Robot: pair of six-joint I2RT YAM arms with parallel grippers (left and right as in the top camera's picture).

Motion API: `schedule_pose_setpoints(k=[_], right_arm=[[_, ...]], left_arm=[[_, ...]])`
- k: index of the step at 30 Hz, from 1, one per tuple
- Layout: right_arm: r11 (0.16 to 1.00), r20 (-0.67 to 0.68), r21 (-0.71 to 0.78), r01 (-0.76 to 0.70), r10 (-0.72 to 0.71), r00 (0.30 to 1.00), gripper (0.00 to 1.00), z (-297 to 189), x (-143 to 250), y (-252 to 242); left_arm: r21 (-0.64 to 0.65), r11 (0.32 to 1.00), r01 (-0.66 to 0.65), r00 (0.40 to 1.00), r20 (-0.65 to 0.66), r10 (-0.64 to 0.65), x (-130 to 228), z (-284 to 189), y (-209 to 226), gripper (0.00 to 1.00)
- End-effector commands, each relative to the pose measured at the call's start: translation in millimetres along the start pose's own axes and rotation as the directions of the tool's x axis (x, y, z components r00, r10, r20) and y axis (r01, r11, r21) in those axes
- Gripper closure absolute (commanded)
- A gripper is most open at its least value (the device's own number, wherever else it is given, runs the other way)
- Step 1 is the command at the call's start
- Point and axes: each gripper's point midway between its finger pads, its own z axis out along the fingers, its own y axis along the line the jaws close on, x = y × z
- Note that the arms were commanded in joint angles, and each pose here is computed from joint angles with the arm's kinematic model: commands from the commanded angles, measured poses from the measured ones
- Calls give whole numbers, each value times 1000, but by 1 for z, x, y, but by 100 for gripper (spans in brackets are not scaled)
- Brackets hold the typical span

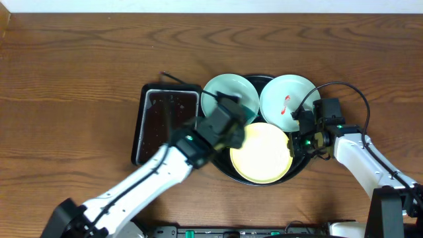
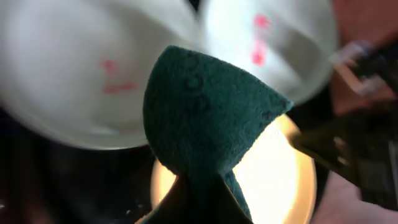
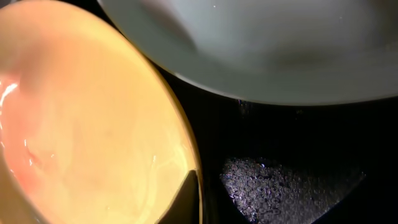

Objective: Clean dirty plates on tray and stack at the side
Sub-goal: 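Return the sponge to the basin with the left gripper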

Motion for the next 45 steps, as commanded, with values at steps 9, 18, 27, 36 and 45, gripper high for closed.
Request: schedule_pose_setpoints(k=[9,18,27,36,45], right_arm=[[1000,33,9,18,-19,999,72,-1,-11,0],[1000,26,9,16,-17,1000,68,-1,-9,0],[1000,30,9,17,-18,999,67,-1,-10,0],[1000,30,9,17,-18,999,66,-1,-10,0],[1000,29,9,17,-17,999,67,-1,-10,0]], left_arm=[[-293,936,195,977,-31,-213,-10,-21,144,93],[-396,887,238,946,-114,-304,11,6,198,92],[-426,877,222,928,-183,-324,30,22,207,25],[-464,862,205,893,-271,-359,58,13,209,25],[-470,859,202,886,-286,-365,75,18,214,25]])
